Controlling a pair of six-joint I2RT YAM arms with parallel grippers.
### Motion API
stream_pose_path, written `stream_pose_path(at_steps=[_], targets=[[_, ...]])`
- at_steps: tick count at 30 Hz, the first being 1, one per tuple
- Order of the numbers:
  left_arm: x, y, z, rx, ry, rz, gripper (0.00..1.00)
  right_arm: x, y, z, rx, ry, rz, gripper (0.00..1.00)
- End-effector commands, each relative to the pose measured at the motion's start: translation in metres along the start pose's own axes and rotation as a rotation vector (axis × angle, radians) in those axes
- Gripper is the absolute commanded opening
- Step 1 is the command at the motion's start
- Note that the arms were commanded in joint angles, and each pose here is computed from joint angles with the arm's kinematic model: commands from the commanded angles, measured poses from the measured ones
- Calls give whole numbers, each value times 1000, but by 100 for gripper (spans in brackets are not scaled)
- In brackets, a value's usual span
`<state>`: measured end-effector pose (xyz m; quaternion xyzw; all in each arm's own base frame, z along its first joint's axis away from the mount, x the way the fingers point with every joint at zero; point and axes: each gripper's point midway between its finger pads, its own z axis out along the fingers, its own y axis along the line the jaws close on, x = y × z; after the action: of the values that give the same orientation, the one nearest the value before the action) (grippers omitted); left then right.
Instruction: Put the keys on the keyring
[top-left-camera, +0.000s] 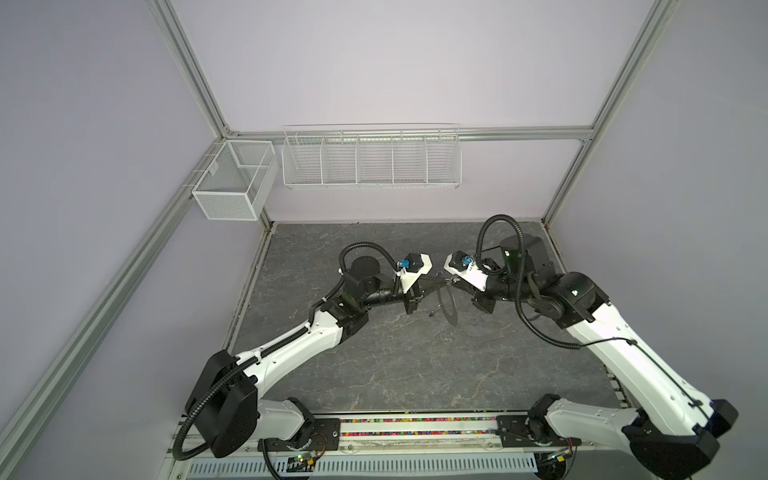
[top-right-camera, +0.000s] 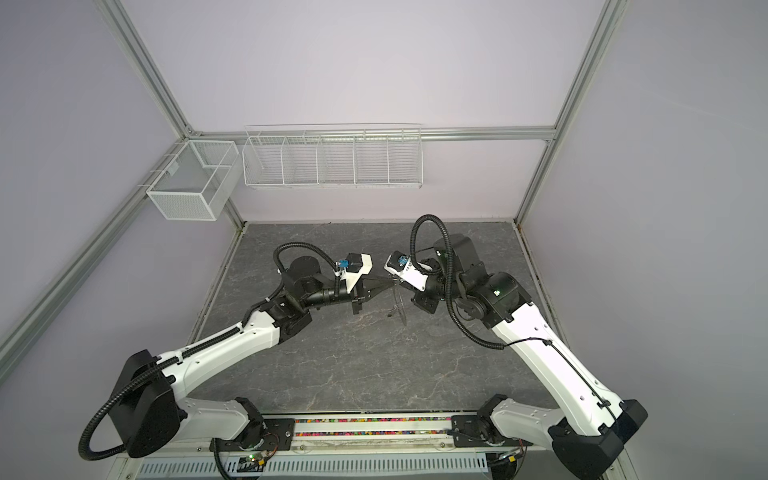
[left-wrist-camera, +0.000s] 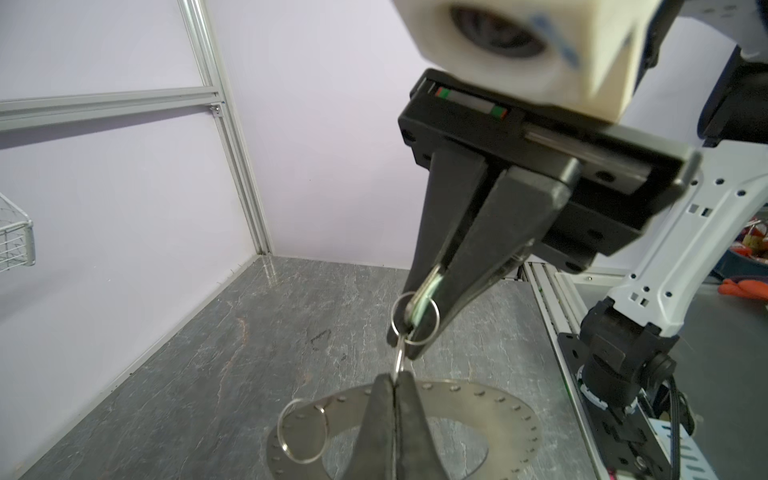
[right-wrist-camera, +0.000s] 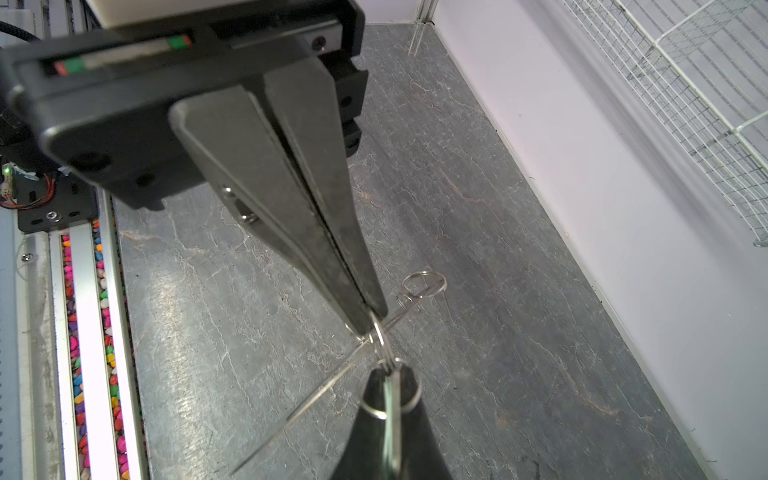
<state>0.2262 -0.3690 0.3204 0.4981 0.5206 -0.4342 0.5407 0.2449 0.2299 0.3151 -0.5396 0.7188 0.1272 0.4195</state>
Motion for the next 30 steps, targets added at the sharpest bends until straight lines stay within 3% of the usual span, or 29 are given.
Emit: stream_pose_path(at_steps=[1, 3, 5, 8, 12, 17, 21, 23, 30], targets=[[7, 0, -3, -7, 66, 28, 0, -4, -4, 0, 10, 13, -43, 6], [14, 3, -3, -20, 90, 20, 0, 5, -7, 9, 12, 58, -47, 6], [21, 14, -7, -98, 106, 5, 32, 14, -6, 18, -4, 101, -50, 6], [29, 40, -29, -263, 105, -14, 64, 27, -2, 36, -49, 152, -37, 6], [39, 79, -77, -495, 119, -36, 67, 23, 2, 70, -130, 144, -13, 6], [41, 126, -159, -882, 157, -56, 68, -18, 13, 111, -260, 60, -26, 7], [34, 138, -199, -1060, 135, -79, 69, -41, 16, 127, -302, -41, -19, 7], [39, 141, -207, -1105, 159, -85, 70, -29, 17, 143, -309, -12, -12, 7], [73, 148, -208, -1146, 224, -116, 70, 83, 27, 200, -290, 288, 3, 7]])
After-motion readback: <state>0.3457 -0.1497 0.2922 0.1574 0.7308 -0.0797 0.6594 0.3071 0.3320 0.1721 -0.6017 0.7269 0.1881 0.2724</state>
